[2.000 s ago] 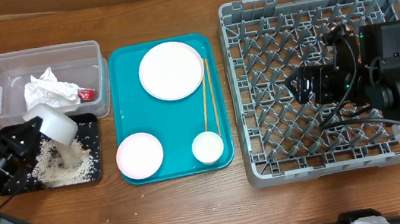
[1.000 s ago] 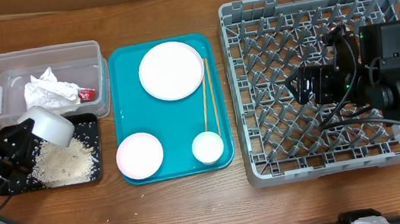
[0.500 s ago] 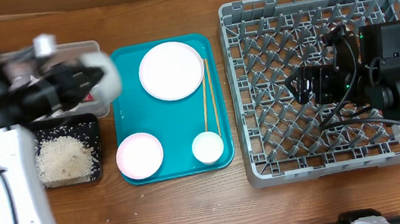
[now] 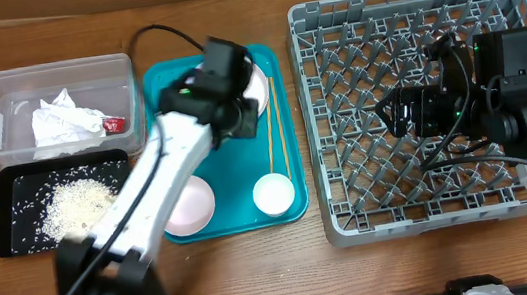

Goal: Sort waste into correct bins and load items into the dishwasher
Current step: 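Return the emptied bowl to the teal tray with the left gripper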

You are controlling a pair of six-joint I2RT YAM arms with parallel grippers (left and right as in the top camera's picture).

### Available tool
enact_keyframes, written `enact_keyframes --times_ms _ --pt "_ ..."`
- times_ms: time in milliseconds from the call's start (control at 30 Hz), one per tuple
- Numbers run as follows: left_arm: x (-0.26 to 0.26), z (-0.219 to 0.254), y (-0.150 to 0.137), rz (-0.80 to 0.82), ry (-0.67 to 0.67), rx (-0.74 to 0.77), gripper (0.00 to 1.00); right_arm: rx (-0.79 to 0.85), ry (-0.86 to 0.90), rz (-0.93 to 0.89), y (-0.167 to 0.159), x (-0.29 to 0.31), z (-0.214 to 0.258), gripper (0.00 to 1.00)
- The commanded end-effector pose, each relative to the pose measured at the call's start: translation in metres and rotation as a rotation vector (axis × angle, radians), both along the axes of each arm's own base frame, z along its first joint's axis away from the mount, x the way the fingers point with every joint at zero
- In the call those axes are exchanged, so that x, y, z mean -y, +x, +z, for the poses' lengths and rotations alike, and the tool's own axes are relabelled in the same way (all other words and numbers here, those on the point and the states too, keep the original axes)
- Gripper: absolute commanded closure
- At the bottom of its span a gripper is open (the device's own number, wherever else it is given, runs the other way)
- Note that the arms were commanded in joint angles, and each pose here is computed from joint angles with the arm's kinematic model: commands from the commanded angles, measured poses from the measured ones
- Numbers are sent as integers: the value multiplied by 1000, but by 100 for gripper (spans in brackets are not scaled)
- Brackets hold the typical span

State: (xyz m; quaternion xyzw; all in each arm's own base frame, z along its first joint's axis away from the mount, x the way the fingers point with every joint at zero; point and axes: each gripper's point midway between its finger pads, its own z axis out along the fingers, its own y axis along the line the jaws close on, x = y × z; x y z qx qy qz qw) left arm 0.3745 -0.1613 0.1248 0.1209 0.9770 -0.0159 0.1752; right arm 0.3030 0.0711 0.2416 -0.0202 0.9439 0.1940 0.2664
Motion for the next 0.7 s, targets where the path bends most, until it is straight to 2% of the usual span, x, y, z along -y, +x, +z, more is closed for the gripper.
enact_keyframes --times_ms 0,267,667 --pt "-22 -21 0 40 157 -33 96 33 1 4 3 -2 11 0" --pt "-31 -32 -20 62 183 -130 96 37 1 4 4 -2 12 0" --pt "-36 -58 -35 58 198 -175 96 37 1 3 4 -2 12 0"
